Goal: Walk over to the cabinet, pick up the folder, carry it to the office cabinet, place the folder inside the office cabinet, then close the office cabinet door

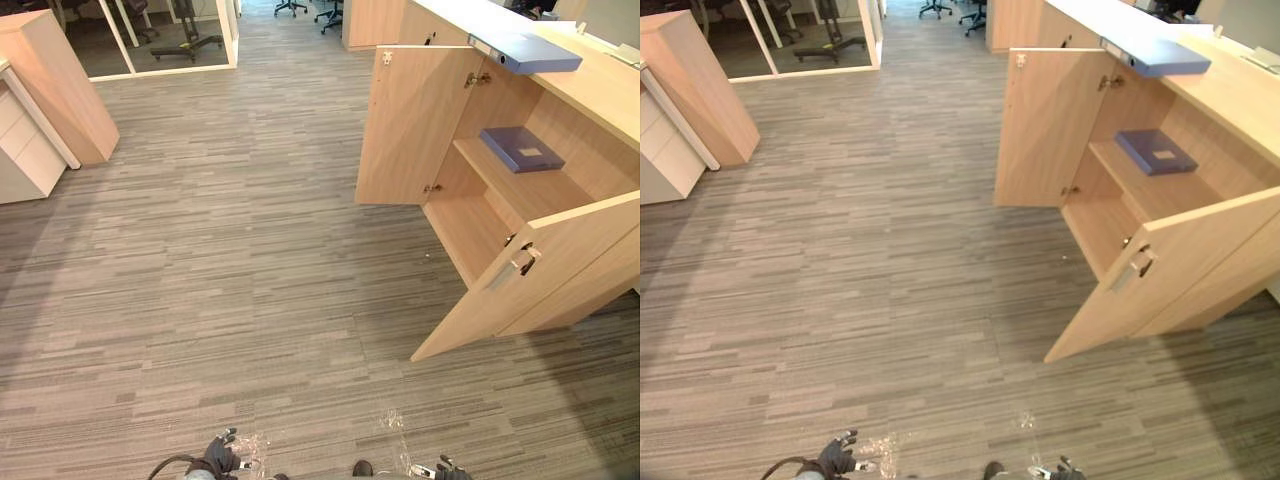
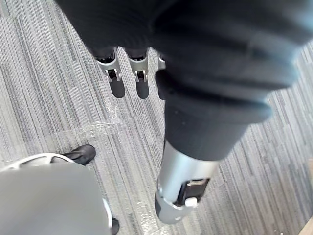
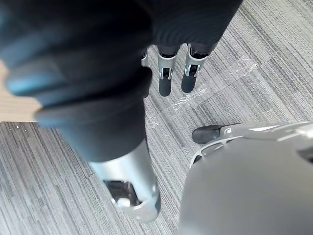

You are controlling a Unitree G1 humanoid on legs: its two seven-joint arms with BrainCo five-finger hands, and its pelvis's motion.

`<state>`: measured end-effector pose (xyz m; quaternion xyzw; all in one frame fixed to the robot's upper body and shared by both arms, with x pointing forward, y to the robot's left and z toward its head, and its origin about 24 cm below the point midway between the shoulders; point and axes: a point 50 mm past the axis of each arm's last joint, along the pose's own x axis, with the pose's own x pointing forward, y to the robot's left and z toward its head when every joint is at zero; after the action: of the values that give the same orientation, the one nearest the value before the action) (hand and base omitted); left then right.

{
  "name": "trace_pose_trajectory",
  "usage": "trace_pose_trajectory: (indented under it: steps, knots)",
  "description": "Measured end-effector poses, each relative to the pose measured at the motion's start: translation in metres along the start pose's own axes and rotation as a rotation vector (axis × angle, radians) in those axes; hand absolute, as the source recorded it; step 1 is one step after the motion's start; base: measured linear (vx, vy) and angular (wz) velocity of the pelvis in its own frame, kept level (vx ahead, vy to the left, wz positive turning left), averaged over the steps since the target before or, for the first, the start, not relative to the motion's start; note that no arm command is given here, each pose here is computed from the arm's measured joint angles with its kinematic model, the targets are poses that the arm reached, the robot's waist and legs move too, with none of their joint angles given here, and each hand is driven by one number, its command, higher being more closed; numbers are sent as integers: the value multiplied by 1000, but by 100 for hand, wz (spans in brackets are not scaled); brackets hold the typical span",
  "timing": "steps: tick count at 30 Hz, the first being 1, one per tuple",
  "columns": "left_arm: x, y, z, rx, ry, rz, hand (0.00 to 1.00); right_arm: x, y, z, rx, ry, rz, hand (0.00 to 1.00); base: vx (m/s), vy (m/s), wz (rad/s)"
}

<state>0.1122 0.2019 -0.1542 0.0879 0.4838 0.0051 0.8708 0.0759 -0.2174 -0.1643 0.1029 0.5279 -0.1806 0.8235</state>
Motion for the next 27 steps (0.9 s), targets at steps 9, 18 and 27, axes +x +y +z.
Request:
trace_pose_trajectory:
  steps: [9,18,27]
  knots:
    - [4,-31,18,-66,-56,-88,0,1,3,3,27,-10,3,0,-4,-7,-1]
    - [5,-34,22,5,-69,-87,0,1,5,4,37,-21,6,0,-20,-7,0]
    - [5,-38,29,104,-116,-79,0,1,9,6,59,-39,4,0,-27,-13,4]
